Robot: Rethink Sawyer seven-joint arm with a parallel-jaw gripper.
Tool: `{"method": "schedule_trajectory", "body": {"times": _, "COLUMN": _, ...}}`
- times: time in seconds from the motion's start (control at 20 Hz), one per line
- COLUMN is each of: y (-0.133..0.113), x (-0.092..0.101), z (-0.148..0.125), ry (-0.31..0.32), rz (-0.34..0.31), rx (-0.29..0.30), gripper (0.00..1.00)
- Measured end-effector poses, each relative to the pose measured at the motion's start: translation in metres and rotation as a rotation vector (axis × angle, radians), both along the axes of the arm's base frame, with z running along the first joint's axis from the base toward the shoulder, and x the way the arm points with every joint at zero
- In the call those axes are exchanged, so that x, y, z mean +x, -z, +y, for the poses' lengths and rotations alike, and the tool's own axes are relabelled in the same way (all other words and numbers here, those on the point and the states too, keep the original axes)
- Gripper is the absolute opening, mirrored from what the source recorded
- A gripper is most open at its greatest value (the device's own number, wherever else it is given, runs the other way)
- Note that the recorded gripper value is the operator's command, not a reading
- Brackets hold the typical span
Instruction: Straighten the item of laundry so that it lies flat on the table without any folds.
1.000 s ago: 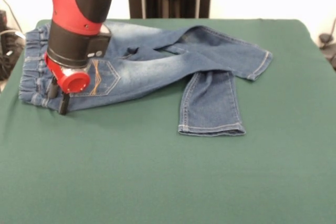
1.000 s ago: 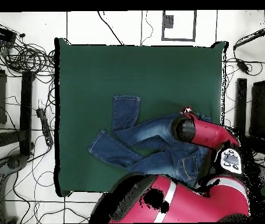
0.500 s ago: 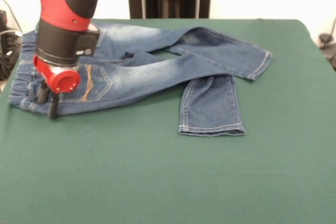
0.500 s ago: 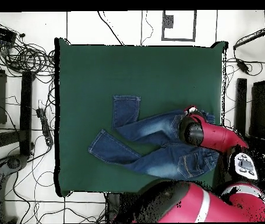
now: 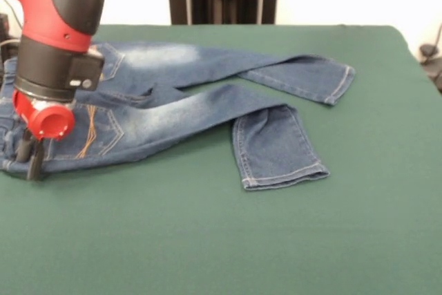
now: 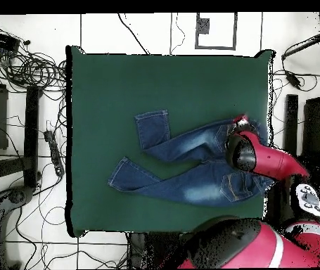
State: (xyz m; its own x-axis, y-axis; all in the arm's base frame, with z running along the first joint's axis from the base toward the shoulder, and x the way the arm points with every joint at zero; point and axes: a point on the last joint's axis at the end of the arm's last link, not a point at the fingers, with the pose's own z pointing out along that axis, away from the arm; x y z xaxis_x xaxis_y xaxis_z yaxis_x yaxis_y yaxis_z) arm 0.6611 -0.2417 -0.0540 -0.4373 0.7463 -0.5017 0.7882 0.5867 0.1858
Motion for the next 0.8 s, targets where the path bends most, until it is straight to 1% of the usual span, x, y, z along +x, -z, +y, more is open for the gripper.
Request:
{"method": "schedule_trajectory", "body": {"times": 0.2, "y": 0.003, "x": 0.014, "z": -0.004, "ry": -0.008, "rz": -0.055, "rx": 0.012, "gripper": 1.0}}
{"method": "schedule_trajectory", "body": {"times": 0.35, "y": 0.004, "x": 0.021, "z": -0.007, "ry": -0.016, "rz": -0.084, "rx": 0.01, "gripper": 1.0}}
{"method": "schedule_trajectory", "body": {"times": 0.45, "y": 0.006, "x": 0.028, "z": -0.008, "ry": -0.026, "rz": -0.118, "rx": 0.01, "gripper": 1.0}}
{"method": "schedule_trajectory", "body": {"times": 0.65, "y": 0.011, "x": 0.043, "z": -0.008, "ry": -0.064, "rz": -0.195, "rx": -0.007, "gripper": 1.0}}
{"method": "schedule_trajectory", "body": {"times": 0.8, "y": 0.014, "x": 0.049, "z": -0.007, "ry": -0.07, "rz": -0.223, "rx": -0.01, "gripper": 1.0}}
